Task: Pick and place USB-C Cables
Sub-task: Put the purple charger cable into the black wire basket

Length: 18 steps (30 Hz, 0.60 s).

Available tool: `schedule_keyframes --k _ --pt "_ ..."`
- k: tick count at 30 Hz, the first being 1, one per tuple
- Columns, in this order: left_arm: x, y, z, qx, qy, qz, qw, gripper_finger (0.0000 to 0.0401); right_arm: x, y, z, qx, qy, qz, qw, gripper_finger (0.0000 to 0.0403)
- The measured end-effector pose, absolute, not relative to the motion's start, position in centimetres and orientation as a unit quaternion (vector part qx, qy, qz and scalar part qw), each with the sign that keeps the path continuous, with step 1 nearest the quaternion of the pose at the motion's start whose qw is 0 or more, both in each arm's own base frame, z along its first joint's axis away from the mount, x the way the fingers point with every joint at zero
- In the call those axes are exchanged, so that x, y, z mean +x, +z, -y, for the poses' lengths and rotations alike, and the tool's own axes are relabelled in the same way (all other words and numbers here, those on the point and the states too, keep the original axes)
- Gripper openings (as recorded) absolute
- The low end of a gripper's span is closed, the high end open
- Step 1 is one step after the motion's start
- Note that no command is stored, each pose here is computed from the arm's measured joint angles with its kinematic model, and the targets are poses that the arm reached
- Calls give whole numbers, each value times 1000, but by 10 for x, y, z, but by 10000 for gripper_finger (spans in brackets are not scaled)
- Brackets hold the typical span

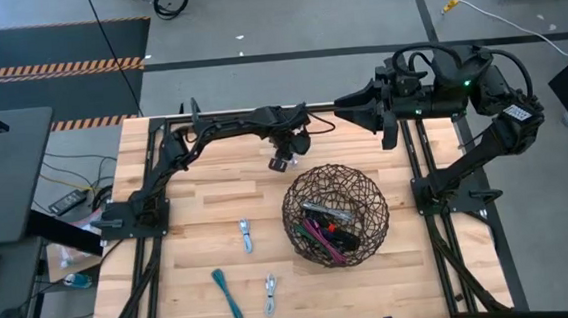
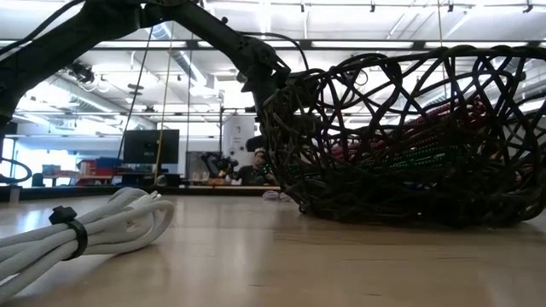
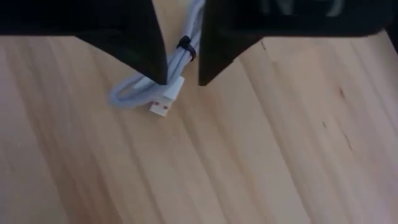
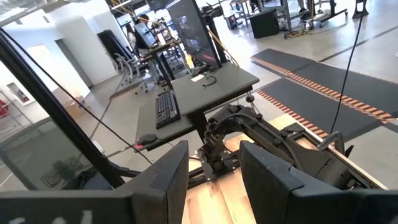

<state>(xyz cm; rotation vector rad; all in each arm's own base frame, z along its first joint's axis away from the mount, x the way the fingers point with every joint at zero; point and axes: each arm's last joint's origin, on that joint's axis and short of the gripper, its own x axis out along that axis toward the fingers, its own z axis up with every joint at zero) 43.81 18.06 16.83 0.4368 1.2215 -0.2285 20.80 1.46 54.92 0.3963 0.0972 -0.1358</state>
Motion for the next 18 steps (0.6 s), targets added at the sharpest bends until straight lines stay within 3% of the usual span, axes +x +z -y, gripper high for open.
schedule_keyframes --k 8,18 --pt "440 168 -175 221 -108 -571 783 186 208 549 -16 197 -60 -50 977 149" --pt "445 204 -173 200 -118 -560 795 181 208 549 -19 200 -54 -51 977 148"
